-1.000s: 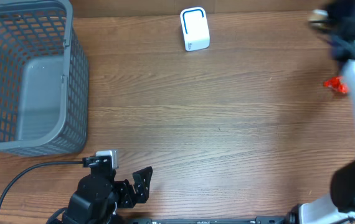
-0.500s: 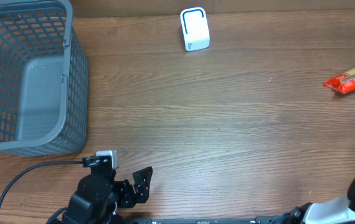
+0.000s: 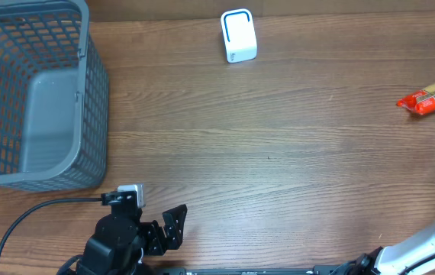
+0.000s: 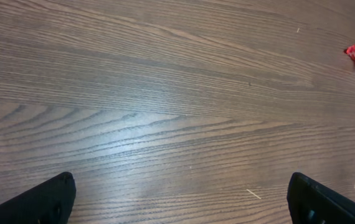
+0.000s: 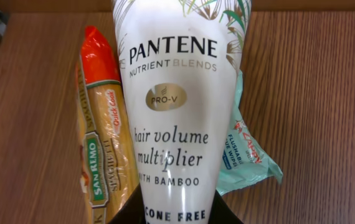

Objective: Scan the item barcode
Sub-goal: 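Carry the Pantene tube right and place it beside the other items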

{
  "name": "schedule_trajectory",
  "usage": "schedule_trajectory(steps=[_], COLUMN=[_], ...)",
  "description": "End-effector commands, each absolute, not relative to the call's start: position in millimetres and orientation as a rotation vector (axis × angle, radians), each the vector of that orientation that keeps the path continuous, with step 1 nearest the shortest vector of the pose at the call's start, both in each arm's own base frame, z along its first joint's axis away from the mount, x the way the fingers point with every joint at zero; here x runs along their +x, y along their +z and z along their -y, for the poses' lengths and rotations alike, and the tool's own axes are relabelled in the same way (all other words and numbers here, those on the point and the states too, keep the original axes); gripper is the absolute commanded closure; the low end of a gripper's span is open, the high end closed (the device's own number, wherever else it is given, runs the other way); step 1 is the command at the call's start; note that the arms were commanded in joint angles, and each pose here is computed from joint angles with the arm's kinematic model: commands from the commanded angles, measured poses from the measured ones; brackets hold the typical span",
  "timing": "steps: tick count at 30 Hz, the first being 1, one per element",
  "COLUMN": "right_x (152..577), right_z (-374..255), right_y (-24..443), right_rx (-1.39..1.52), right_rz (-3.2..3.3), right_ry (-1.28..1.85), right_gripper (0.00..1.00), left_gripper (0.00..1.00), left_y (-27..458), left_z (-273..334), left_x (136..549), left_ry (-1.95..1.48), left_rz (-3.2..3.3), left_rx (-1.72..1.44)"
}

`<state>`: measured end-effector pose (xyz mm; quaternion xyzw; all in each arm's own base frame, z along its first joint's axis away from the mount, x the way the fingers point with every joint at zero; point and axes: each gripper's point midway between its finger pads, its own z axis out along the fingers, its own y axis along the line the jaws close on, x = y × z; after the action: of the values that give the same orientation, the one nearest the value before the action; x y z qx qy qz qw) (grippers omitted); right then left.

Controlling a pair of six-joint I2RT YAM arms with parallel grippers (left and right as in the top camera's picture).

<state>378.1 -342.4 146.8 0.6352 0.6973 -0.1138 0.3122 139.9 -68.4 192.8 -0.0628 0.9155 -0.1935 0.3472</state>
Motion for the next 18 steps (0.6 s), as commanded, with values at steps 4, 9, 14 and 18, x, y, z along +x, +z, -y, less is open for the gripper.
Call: schedule_trajectory(steps=[4, 9, 14, 18], right_x=[379.2, 373.3, 366.9, 363.2], right_z=[346.0, 341.6, 334.1, 316.0], right_y=[149.5, 144.5, 144.9, 156.6], right_rx=[1.651, 1.67, 1.684, 1.68], right_rz=[-1.846, -1.879, -1.912, -1.953], right_ry=[-0.335, -0.341, -0.331, -0.239], right_gripper=[0.74, 0.47, 0.34, 0.16], left_gripper=[0.0, 0.0, 0.0, 0.01], left_y=[192.5, 192.5, 192.5, 192.5], left_z=[69.3, 69.4, 69.3, 69.4], left_x=[139.0, 139.0, 139.0, 139.0], left_ry=[-0.51, -0.51, -0.51, -0.51], left_rz=[-2.374, -2.375, -2.374, -2.375], left_rx=[-0.162, -0.161, -0.162, -0.161])
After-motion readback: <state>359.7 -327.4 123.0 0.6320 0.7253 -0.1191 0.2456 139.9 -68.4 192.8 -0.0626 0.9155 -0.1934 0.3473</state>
